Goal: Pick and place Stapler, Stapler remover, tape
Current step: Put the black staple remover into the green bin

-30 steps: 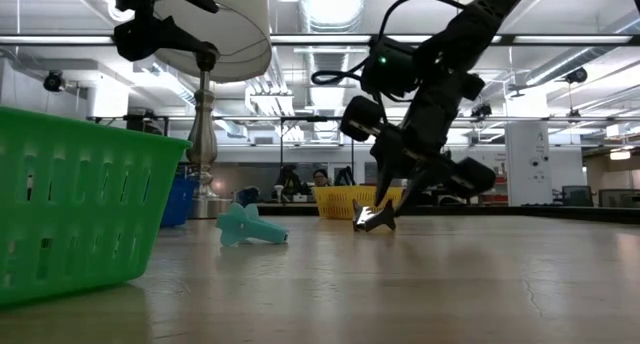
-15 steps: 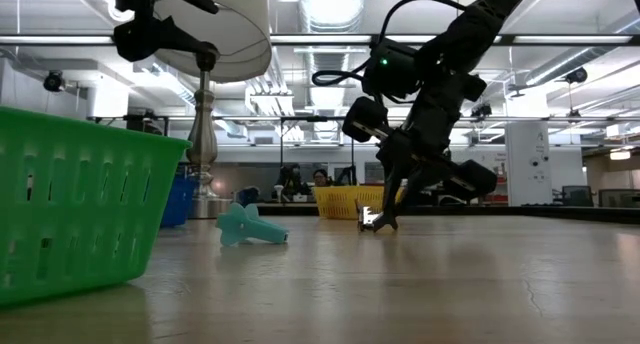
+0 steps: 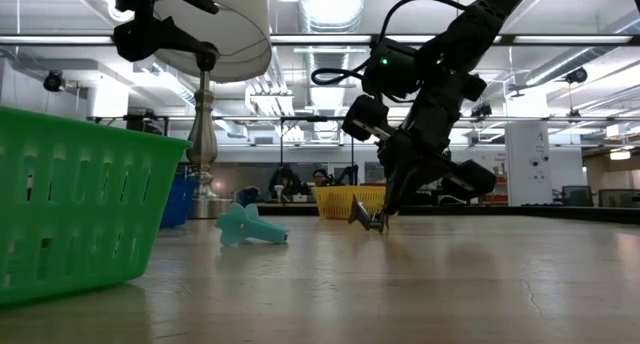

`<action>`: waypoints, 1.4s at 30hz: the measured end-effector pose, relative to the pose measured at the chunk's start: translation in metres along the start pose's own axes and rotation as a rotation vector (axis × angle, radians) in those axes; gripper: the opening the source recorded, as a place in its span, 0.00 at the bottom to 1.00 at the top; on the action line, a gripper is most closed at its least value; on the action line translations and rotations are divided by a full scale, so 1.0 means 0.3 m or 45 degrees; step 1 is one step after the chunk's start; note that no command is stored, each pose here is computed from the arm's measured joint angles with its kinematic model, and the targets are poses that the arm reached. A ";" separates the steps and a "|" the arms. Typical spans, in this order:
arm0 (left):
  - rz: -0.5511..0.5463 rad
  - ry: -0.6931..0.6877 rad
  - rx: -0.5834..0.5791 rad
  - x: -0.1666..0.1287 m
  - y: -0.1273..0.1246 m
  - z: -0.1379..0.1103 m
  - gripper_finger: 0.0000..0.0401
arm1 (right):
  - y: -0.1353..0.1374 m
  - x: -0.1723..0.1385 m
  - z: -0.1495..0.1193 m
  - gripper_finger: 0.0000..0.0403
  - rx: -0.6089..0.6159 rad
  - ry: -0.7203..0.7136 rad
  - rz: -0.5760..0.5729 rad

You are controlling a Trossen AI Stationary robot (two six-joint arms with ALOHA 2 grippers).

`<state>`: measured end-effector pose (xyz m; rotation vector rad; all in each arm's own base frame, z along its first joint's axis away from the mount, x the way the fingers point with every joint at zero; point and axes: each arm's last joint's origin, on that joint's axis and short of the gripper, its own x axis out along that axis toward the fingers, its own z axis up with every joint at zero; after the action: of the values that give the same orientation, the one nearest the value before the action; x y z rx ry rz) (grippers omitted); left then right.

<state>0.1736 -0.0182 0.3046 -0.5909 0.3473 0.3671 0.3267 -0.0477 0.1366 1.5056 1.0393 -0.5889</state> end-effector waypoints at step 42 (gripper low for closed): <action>0.005 0.003 0.000 0.002 0.003 -0.003 0.73 | 0.022 -0.008 -0.001 0.02 -0.062 0.002 0.022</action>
<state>0.1736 -0.0180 0.3033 -0.5912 0.3507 0.3699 0.3311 -0.0477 0.1419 1.4714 1.0344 -0.5466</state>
